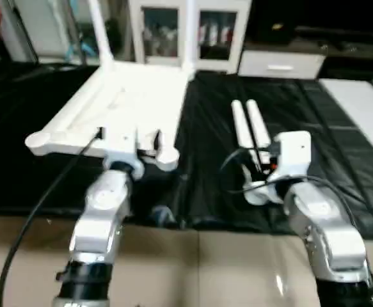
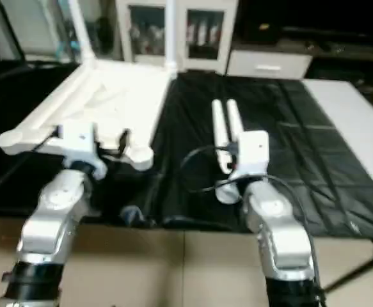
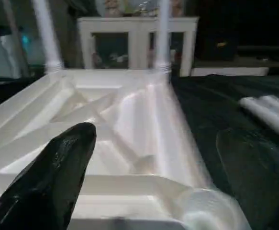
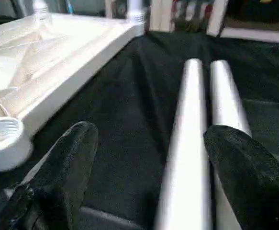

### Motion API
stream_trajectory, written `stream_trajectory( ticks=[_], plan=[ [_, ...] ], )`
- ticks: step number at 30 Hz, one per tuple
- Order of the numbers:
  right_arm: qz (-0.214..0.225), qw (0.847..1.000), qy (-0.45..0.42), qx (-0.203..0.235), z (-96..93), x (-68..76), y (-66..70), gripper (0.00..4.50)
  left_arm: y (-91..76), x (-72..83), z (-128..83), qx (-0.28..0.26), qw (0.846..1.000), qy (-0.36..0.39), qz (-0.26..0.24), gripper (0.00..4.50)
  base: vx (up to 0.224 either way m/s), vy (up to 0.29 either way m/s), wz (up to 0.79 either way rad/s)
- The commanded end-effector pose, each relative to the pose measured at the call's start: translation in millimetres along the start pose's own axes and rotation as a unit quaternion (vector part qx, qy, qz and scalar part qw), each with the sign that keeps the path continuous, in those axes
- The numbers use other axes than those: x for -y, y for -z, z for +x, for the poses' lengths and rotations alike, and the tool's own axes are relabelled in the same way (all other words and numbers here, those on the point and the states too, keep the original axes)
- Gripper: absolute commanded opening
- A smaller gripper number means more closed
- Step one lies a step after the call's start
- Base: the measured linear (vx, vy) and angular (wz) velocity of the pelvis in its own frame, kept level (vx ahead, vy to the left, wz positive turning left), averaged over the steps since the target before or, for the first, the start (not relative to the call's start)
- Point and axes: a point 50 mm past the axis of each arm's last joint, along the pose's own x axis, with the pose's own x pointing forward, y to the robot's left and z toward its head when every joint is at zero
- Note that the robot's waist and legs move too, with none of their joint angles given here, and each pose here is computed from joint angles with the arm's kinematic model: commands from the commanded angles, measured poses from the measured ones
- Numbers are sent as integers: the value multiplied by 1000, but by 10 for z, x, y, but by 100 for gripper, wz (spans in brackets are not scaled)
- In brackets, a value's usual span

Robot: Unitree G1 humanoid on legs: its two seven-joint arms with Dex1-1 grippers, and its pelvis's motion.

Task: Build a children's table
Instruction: Rotate table base

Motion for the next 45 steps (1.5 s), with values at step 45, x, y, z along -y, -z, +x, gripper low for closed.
stream_trajectory(
  ticks=[45],
  plan=[
    [12, 949, 39, -314, 525, -12, -175, 447, -316, 103, -586, -109, 856, 503, 39, 450, 38, 1, -3]
  ],
)
